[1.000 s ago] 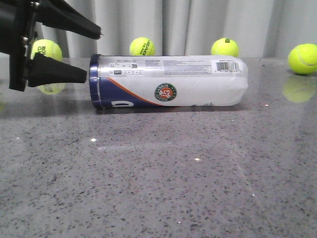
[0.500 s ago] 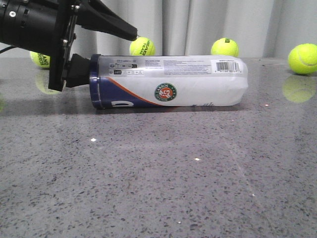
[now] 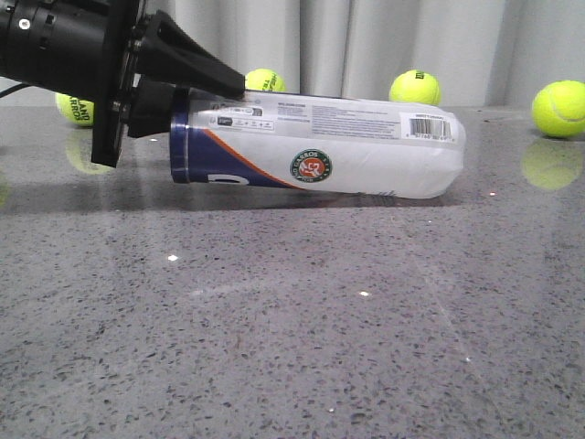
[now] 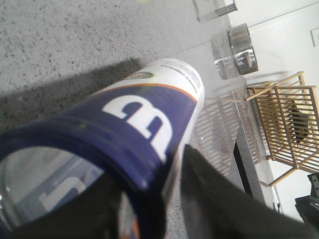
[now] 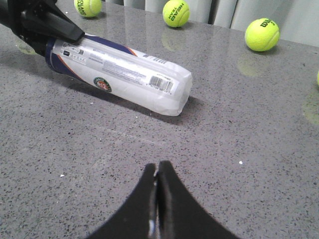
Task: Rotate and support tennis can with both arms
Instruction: 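Lift the navy end with the left gripper, tilting the can upright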
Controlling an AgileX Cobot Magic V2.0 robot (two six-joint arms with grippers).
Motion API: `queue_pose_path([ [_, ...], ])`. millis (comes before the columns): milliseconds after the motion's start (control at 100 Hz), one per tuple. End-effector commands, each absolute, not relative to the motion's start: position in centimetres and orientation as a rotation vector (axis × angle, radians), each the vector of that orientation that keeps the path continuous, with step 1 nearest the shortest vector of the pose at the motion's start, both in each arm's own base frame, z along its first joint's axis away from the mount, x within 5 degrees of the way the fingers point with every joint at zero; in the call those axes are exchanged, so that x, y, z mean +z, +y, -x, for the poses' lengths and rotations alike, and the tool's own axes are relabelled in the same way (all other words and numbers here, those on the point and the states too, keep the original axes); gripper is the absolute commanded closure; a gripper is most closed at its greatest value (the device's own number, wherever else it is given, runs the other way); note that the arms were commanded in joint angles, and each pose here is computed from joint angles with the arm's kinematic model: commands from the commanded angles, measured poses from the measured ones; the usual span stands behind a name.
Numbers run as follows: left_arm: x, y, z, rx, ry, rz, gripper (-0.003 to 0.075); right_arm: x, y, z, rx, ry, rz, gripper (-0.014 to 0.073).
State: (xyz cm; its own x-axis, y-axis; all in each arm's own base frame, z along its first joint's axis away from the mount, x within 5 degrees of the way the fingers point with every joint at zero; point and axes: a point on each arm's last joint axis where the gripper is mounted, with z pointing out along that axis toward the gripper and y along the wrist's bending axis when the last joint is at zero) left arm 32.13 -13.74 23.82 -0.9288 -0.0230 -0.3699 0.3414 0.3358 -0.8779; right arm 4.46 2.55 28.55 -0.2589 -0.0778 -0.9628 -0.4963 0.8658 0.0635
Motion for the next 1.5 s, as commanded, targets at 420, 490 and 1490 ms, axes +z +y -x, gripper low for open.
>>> queue_pose_path([
  [420, 26.8, -14.3, -31.3, -1.752, 2.14, -0.392, 0.074, 30.0, 2.6, -4.6, 0.427, 1.709, 0.417, 0.0654],
  [490, 27.2, -14.3, -31.3, -1.764, 2.109, -0.401, 0.074, 30.0, 2.6, -4.6, 0.427, 1.709, 0.417, 0.0654],
  [1490, 42.5, -16.9, -26.9, -0.582, 2.329, -1.017, 0.074, 30.0, 2.6, -4.6, 0.427, 1.709, 0.417, 0.0654],
])
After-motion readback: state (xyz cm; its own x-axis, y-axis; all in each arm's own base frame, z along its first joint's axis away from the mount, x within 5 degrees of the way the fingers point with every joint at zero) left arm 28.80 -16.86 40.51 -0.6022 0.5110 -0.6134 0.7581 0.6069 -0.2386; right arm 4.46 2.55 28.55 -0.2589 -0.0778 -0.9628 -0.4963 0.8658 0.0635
